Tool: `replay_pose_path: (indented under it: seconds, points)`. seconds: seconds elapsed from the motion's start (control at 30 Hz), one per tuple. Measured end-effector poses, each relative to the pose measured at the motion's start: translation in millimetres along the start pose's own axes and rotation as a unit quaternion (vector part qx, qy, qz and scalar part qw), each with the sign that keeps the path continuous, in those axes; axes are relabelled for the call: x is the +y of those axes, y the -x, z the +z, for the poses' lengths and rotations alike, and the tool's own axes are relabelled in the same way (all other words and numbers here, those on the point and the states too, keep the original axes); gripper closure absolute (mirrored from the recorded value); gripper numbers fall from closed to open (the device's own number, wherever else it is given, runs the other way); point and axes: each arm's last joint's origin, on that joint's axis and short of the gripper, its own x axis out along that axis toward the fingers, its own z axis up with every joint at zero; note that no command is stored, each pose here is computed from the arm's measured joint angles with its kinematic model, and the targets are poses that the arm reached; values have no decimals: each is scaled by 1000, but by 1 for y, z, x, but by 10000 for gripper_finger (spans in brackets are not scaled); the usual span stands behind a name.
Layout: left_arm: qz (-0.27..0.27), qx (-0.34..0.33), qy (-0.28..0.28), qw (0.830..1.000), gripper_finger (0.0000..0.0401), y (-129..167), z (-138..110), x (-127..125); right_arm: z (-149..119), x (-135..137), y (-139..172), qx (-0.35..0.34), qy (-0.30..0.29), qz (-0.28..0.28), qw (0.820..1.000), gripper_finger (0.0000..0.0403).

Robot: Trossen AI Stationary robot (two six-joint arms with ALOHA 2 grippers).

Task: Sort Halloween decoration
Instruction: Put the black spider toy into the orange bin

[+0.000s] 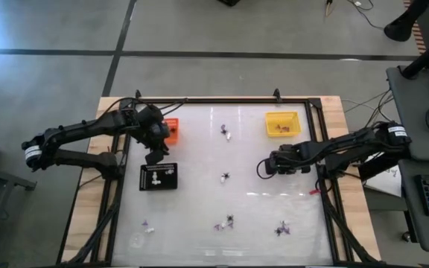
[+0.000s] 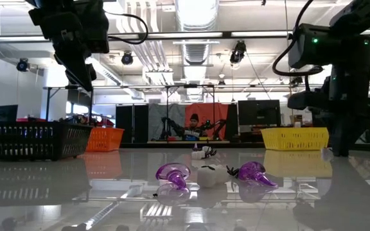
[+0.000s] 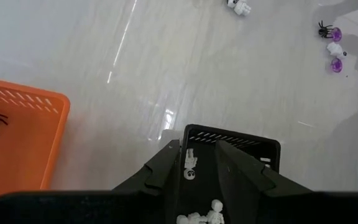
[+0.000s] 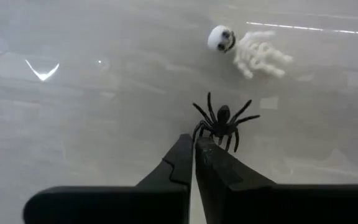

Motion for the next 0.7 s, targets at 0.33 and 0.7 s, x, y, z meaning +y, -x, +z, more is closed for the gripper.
replay_pose_path:
  seconds: [0.33,0.7]
  points:
    - [0,1,0,1000,315,0,0,0,-13,23,44,0,38,80,996,394]
    - [0,1,-2,1000,315,0,0,0,-16,37,63,-65,58,97,992,394]
